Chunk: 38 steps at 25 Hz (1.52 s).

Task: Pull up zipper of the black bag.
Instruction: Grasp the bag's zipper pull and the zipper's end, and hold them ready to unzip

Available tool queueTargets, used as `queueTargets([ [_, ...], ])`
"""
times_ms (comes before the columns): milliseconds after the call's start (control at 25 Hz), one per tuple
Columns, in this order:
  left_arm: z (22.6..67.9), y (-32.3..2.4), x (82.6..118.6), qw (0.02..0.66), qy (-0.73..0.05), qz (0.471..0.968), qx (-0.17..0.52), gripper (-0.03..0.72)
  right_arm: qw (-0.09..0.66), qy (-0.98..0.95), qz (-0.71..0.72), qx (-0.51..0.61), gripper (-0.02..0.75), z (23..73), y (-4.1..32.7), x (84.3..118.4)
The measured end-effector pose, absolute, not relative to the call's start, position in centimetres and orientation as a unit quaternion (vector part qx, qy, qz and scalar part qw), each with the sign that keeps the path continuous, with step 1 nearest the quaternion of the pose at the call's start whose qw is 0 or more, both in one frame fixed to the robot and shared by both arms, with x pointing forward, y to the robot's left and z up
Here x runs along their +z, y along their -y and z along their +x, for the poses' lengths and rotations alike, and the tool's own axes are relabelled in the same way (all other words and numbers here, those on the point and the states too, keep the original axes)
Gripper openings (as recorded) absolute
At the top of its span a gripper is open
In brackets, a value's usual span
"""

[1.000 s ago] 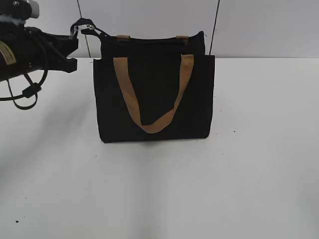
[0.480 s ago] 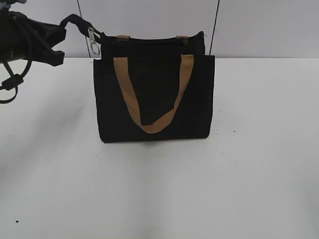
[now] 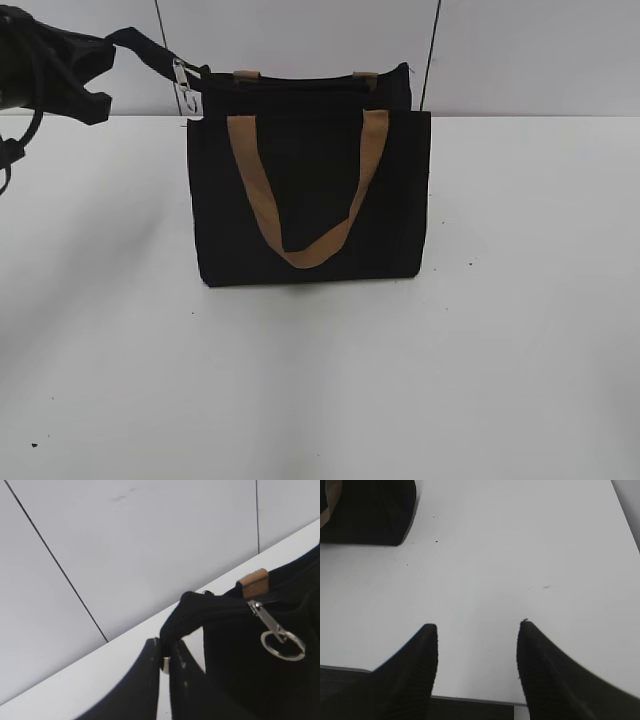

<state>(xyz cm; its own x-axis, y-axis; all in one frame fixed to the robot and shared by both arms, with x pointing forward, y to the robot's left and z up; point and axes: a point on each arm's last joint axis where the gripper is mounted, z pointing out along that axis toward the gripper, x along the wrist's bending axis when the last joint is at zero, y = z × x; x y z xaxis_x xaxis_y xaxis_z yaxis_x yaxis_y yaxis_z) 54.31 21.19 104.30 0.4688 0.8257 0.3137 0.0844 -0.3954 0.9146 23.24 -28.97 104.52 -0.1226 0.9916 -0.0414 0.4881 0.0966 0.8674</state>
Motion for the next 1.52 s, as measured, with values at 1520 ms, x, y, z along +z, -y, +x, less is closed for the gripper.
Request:
queueTargets([
  [1520,53.7,-19.5,104.3,0.463,-0.321,0.730,0.386,0.026,0.145,-0.705,0.431,0.544,0.393,40.9,24.2,111.5],
])
